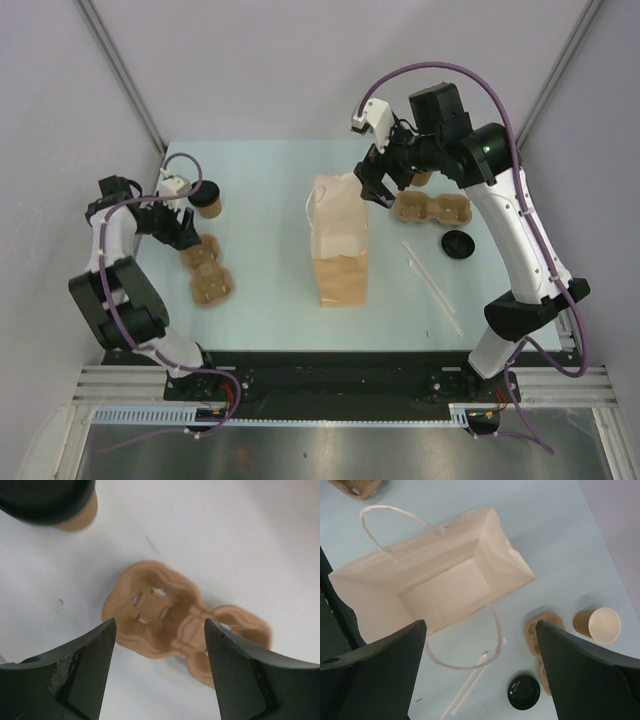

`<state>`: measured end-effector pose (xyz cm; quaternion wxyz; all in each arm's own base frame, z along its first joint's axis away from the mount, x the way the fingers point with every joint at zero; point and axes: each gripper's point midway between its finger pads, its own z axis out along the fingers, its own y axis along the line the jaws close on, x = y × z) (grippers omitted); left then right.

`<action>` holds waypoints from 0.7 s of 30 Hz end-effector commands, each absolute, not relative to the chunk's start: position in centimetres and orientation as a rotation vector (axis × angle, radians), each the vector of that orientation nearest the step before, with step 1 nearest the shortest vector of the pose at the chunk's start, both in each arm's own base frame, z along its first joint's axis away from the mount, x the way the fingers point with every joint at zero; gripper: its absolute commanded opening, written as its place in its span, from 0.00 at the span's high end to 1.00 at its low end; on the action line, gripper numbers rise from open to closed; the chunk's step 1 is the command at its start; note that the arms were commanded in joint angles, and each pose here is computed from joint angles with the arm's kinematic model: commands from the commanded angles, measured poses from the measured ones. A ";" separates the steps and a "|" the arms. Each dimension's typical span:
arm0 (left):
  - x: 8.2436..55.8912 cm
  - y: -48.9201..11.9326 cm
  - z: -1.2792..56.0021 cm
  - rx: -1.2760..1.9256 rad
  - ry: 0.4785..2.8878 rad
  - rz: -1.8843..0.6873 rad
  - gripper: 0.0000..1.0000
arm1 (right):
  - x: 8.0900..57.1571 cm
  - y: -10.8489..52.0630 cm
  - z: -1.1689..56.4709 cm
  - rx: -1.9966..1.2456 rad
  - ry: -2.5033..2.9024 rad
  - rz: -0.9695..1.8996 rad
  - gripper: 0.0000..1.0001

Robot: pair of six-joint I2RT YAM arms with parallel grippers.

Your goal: Pack the takeout coffee

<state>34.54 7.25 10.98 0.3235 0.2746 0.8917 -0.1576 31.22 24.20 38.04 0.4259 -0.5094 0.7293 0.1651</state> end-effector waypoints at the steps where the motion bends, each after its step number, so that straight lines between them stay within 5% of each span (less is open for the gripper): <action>1: 33.3 1.4 23.7 0.672 2.037 -0.461 0.21 | 30.8 22.5 40.5 -1.152 1.828 0.466 0.04; 9: 31.6 -12.0 42.2 0.624 1.674 -0.543 0.16 | 28.7 19.6 41.2 -0.994 1.876 0.504 0.10; 21: 31.2 -25.1 42.5 0.925 1.672 -0.606 0.23 | 28.9 19.3 39.3 -0.876 1.996 0.795 0.35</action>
